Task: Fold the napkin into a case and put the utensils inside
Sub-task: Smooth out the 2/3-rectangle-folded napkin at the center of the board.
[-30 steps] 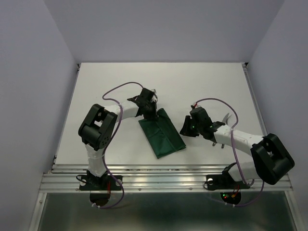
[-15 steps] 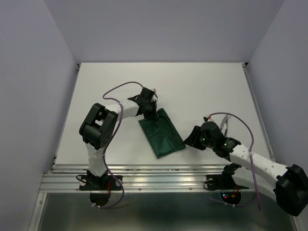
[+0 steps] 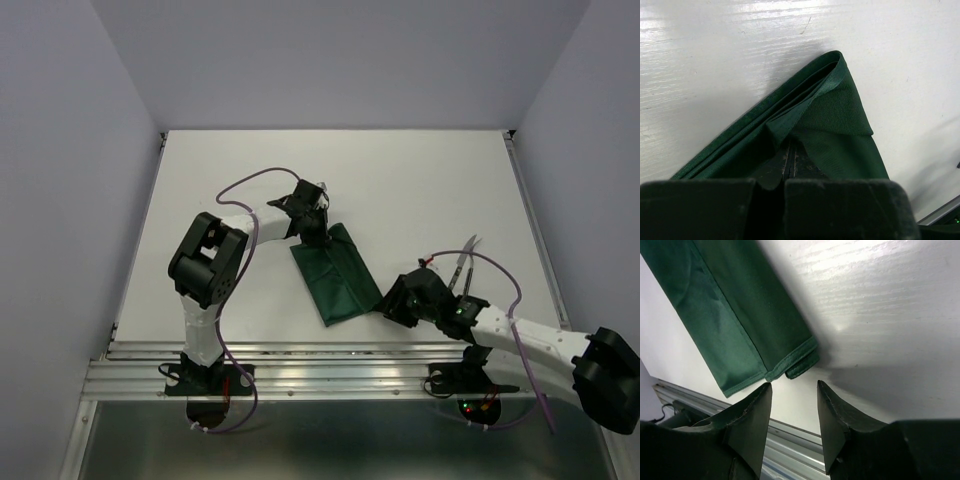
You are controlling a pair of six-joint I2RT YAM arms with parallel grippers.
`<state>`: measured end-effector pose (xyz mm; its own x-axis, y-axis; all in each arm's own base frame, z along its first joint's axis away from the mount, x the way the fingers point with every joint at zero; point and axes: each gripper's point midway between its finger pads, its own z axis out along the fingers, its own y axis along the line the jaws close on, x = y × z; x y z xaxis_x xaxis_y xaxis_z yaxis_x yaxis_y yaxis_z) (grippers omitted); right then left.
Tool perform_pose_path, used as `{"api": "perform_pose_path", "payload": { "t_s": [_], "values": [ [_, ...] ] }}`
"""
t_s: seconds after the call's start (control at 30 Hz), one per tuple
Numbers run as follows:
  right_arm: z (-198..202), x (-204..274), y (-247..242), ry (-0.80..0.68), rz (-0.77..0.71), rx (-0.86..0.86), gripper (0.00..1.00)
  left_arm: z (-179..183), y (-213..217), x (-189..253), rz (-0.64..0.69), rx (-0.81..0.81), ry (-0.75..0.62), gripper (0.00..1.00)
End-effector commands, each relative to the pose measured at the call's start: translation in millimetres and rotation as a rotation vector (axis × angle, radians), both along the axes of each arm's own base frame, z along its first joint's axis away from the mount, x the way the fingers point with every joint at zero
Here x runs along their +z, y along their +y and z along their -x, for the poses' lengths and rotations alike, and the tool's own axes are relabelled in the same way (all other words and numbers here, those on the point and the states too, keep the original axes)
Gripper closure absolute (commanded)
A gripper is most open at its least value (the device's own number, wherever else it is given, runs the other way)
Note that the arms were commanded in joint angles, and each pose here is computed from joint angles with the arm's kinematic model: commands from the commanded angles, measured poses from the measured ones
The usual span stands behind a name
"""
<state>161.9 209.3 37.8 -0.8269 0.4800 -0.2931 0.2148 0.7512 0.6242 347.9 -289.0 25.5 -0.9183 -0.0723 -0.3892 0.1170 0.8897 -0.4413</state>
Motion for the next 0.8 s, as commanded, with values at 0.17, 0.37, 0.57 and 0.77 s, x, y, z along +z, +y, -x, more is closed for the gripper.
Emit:
{"api": "perform_pose_path", "payload": {
  "t_s": [0.17, 0.37, 0.57, 0.77],
  "values": [
    [-28, 11, 11, -0.074, -0.066, -0.107, 0.56, -6, 2, 2, -0.015, -0.002, -0.010, 1.00],
    [-32, 13, 17, -0.084, -0.079, -0.099, 0.57, -6, 2, 2, -0.014, -0.003, -0.008, 1.00],
    [-34, 16, 23, -0.089, -0.115, -0.096, 0.60, -6, 2, 2, -0.012, -0.006, -0.009, 1.00],
    [-32, 13, 21, -0.078, -0.115, -0.105, 0.73, -6, 2, 2, -0.013, -0.005, -0.010, 1.00]
  ]
}}
